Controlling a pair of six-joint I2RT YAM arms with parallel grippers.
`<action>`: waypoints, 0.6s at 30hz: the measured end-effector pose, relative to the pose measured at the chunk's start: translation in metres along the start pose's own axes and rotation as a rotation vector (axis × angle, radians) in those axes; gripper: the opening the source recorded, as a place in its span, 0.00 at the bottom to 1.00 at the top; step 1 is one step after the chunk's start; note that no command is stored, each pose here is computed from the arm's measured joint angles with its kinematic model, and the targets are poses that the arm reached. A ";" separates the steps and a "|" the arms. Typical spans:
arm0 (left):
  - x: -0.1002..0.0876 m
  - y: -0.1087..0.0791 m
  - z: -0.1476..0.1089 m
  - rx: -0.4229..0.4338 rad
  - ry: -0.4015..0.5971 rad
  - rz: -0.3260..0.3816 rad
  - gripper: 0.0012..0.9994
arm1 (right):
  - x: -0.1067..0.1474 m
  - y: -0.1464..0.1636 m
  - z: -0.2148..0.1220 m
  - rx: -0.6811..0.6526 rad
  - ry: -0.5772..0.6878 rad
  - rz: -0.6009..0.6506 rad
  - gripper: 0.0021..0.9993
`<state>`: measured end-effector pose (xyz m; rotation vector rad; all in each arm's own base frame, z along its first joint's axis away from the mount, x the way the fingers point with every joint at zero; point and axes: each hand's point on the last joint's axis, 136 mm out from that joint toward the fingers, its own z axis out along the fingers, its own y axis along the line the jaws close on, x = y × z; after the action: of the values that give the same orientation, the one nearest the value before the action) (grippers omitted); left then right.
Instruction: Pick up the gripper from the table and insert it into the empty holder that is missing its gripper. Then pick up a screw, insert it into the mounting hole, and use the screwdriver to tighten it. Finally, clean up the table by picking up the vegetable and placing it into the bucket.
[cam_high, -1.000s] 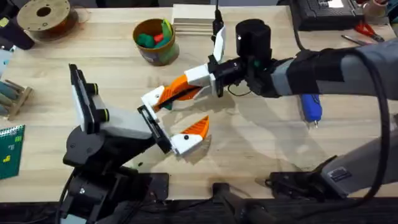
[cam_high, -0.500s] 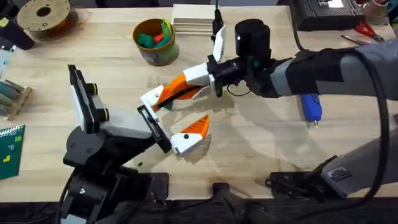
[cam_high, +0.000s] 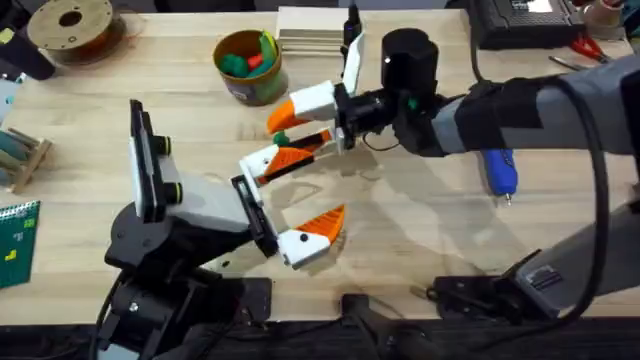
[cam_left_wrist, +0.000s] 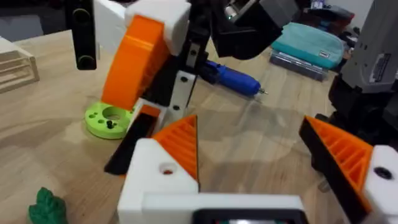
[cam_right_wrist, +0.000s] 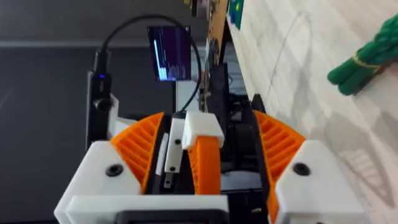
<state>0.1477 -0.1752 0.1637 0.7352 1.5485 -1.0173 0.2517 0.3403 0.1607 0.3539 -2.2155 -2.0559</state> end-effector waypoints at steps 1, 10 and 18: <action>0.000 0.000 0.000 0.002 0.001 -0.001 0.99 | -0.002 0.000 -0.002 0.000 -0.006 0.000 0.79; 0.001 -0.002 0.000 0.014 0.004 -0.001 0.99 | -0.022 -0.004 -0.017 0.024 -0.099 -0.100 0.80; 0.001 -0.003 0.000 0.018 0.004 -0.001 0.99 | -0.065 0.001 -0.051 0.166 -0.253 -0.185 0.80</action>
<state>0.1450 -0.1765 0.1634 0.7491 1.5459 -1.0322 0.3262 0.3063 0.1712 0.3406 -2.6024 -2.1158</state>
